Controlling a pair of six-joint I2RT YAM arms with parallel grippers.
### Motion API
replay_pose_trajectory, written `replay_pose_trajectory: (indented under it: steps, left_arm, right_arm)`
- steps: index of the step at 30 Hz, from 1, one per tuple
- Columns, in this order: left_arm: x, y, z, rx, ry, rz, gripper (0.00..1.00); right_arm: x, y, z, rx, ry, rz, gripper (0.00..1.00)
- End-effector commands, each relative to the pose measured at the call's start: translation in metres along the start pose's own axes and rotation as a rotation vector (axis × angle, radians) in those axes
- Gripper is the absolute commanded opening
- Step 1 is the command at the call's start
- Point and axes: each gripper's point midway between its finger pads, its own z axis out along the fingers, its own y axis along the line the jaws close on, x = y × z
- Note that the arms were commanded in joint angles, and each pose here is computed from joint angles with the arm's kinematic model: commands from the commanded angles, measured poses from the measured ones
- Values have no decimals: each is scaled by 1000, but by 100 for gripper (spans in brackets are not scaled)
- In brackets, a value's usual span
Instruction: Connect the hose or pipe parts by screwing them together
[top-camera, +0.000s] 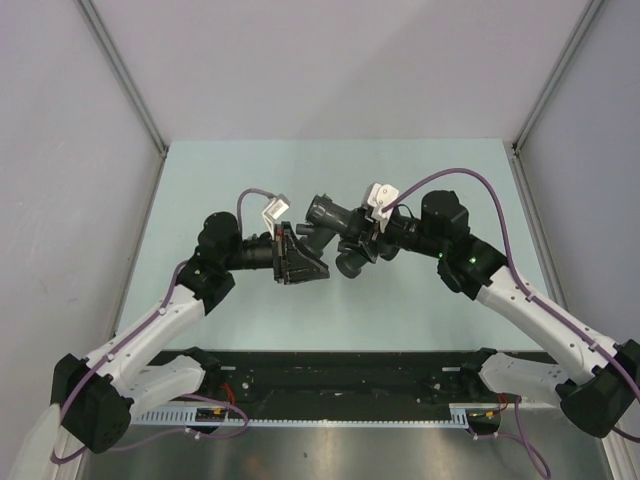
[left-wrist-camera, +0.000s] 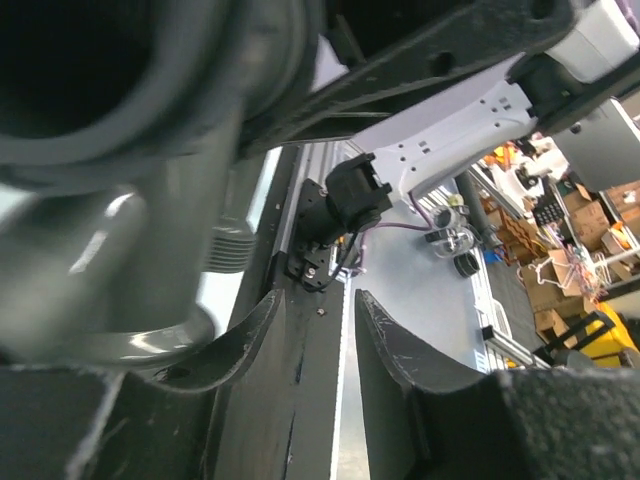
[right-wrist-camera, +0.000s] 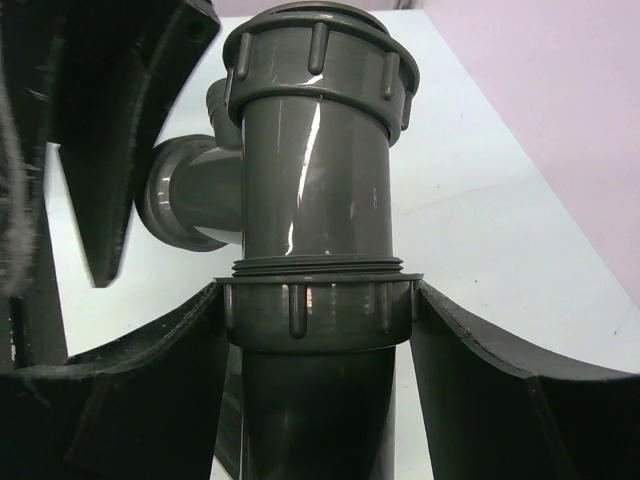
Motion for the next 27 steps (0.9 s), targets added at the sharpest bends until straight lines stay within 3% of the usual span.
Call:
replay_pose_trajectory:
  steps: [1,6,15,27]
  left_arm:
    - [-12,16,-1,-95,-67,41,38]
    - [-31,31,-6,-190,-152,20,36]
    - [-44,48,-9,-236,-195,-82,31]
    - [-77,33,-7,-158,-234,-93,30]
  right_arm:
    - [-65,-4,-20,10,-192,-54,0]
    - [-74,5,-29,-24,-219,-65,0]
    - [-77,34,-33,-180,-253,-89,0]
    - [-45,77,-28,-419,-171,-57,0]
